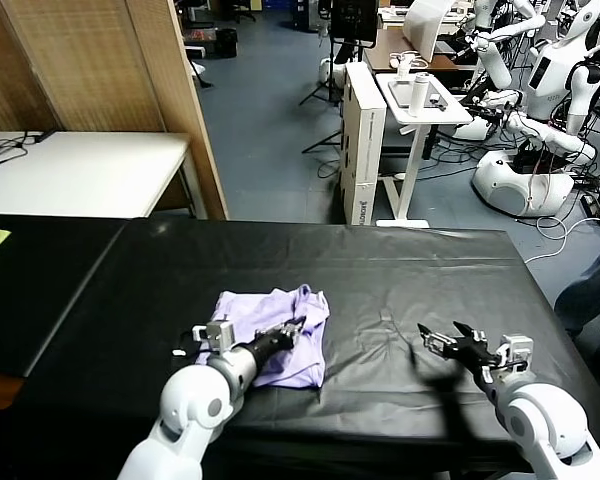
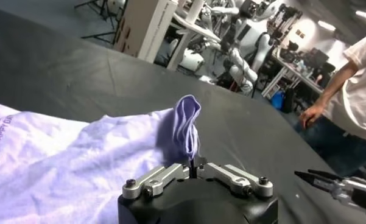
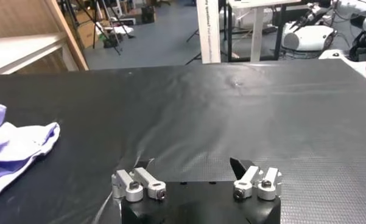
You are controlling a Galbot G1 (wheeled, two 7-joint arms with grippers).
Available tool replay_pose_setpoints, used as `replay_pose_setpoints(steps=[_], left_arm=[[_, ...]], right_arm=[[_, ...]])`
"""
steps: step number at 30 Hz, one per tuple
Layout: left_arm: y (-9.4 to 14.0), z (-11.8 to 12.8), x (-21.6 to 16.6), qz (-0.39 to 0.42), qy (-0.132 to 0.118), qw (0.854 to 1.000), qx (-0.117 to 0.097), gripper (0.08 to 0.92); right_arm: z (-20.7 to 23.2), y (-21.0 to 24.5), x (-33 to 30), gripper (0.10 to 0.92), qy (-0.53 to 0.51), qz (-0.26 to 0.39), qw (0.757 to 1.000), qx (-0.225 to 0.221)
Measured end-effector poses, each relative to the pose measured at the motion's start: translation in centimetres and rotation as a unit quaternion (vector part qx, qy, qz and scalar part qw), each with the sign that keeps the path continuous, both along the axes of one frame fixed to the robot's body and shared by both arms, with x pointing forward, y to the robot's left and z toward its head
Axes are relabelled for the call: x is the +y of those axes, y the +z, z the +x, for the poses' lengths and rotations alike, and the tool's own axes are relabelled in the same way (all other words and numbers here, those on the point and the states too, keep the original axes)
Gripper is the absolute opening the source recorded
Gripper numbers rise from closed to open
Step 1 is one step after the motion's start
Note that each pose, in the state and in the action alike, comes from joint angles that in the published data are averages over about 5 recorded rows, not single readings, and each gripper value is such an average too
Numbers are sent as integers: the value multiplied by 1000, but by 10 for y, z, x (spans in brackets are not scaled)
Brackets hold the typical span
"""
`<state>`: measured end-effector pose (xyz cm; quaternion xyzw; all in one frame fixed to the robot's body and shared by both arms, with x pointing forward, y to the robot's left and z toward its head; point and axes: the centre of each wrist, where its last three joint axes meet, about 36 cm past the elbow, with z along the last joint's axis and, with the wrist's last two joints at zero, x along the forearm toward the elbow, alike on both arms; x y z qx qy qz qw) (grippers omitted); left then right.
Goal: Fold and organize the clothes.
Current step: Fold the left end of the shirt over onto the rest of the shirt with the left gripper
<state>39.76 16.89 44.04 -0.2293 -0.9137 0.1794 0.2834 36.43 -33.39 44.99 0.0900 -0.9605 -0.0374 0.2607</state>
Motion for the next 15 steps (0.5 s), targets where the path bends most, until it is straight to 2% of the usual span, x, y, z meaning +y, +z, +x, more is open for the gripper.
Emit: replay_pose_setpoints(steps=[5, 8, 11, 15], left_arm=[[10, -6, 2, -7, 4, 1000, -12, 722], [20, -12, 9, -9, 9, 1000, -26, 859], [31, -19, 21, -3, 18, 999, -41, 901], [39, -24, 42, 21, 37, 998, -54, 906]], right_arm=[[-7, 0, 10, 907, 40, 20, 999, -8], [-12, 3, 22, 907, 65, 34, 997, -8], [-16, 7, 39, 907, 93, 40, 995, -9], [-19, 12, 66, 907, 138, 48, 989, -12]])
